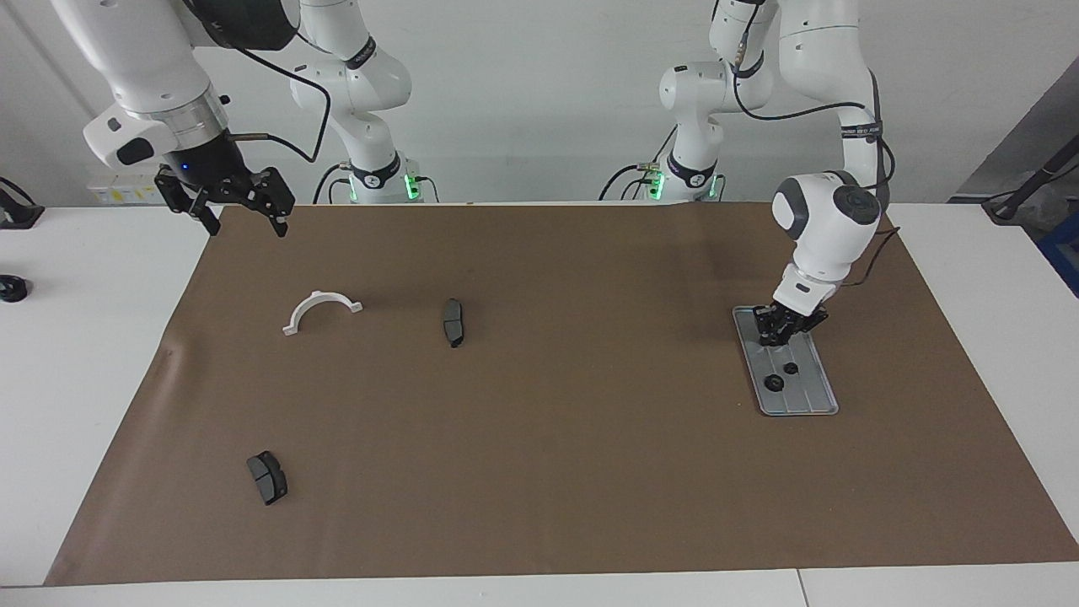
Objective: Place bearing gear from tray to pile
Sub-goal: 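Lift the gear with the left gripper while the right gripper approaches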
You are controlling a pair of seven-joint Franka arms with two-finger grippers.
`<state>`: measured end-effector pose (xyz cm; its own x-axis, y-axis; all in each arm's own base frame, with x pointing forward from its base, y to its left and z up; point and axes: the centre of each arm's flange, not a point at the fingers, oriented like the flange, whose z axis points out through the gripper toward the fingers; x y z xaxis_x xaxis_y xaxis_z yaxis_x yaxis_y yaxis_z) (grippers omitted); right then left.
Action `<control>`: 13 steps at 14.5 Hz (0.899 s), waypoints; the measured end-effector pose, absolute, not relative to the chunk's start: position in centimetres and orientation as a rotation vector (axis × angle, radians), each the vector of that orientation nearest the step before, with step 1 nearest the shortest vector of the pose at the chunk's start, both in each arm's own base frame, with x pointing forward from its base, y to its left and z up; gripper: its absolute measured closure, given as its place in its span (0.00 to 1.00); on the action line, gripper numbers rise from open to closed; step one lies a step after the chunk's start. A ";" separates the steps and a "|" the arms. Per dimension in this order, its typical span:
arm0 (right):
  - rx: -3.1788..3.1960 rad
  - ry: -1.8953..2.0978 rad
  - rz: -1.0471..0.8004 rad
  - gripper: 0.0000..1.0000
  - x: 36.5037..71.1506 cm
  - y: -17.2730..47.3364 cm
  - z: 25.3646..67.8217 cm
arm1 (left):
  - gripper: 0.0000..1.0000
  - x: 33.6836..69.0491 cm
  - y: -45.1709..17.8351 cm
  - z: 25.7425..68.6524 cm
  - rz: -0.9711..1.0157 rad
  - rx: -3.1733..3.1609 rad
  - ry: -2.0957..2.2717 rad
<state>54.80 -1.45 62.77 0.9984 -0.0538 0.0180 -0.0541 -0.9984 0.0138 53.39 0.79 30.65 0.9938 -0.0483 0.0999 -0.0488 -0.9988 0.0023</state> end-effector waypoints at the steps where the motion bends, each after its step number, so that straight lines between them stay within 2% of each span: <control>1: 3.126 -0.084 0.027 0.00 54.8 -1.5 62.8 | 0.65 53.9 0.6 31.4 0.158 3.131 -0.082; 4: 3.126 -0.086 0.026 0.00 54.8 -1.5 62.7 | 0.65 56.3 -2.0 35.3 0.177 3.122 -0.156; 7: 3.126 -0.084 0.028 0.00 54.9 -1.4 62.2 | 0.65 57.7 -8.2 38.1 0.254 3.097 -0.277; 13: 3.123 0.015 0.068 0.00 57.1 2.3 56.6 | 0.65 60.4 -23.8 37.0 0.328 3.090 -0.234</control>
<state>57.08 2.30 56.60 0.9990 0.0100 0.0435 0.0093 -0.9998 0.0177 60.35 -23.79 37.03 0.9666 -0.1460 0.2106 -0.1513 -0.9884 0.0092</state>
